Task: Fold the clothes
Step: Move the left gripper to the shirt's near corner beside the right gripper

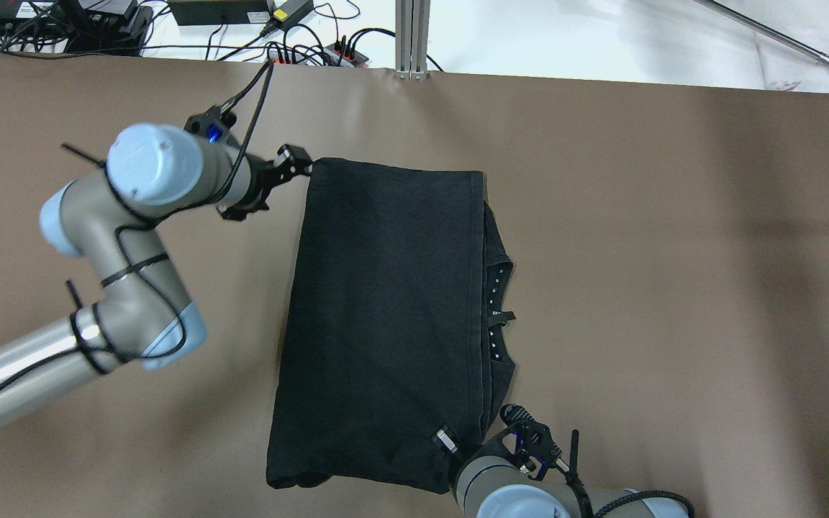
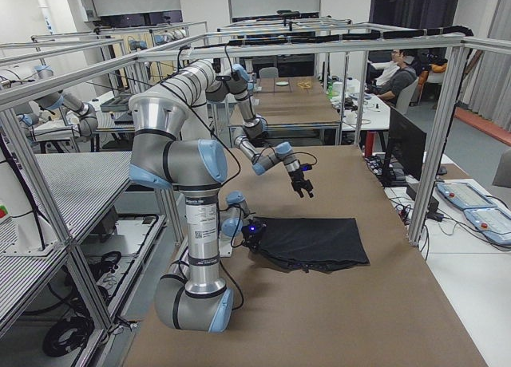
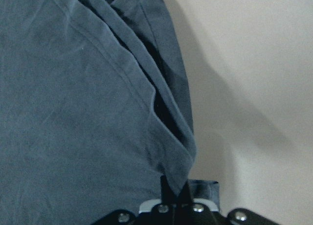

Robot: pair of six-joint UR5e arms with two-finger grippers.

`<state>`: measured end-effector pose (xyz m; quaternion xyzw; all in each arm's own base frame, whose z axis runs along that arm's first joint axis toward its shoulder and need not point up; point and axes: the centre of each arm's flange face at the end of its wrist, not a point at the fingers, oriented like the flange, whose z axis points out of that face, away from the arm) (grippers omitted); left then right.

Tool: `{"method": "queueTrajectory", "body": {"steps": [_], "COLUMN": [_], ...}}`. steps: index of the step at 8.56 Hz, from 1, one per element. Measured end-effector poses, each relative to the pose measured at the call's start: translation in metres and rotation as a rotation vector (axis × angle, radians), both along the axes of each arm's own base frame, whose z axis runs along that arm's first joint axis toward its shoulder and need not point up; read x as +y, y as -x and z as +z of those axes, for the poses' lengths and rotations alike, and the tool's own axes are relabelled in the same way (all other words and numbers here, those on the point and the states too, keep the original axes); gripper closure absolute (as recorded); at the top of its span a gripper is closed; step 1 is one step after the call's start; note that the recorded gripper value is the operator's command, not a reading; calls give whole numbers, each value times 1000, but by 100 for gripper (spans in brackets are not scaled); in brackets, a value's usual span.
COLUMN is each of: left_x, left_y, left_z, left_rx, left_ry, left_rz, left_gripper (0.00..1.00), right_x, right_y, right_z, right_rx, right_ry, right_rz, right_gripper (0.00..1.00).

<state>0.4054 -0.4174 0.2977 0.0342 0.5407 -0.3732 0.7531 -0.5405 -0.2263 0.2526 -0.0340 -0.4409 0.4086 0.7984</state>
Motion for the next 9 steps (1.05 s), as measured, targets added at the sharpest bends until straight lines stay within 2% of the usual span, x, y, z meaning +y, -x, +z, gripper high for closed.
{"method": "queueTrajectory", "body": {"steps": [1, 4, 6, 7, 8, 9], "left_x": [39, 129, 172, 184, 195, 202], "left_y": [-15, -65, -88, -94, -100, -104], "left_z": [7, 30, 34, 33, 32, 33], "left_rx": [8, 4, 1, 2, 2, 0], "left_ry": [22, 84, 84, 81, 79, 76], "left_rz": [1, 48, 78, 92, 106, 115], "left_gripper": [13, 23, 32, 43, 48, 69], "right_x": [0, -1, -2, -2, -3, -3], "right_y": [-1, -4, -7, -7, -7, -8], "right_z": [-2, -5, -8, -8, -8, -9], "right_rx": [-4, -13, -19, -20, -20, -20], "right_ry": [0, -3, -6, -7, -7, -7], "right_rz": [0, 6, 9, 10, 11, 13], "right_gripper": [100, 100, 100, 100, 100, 100]}}
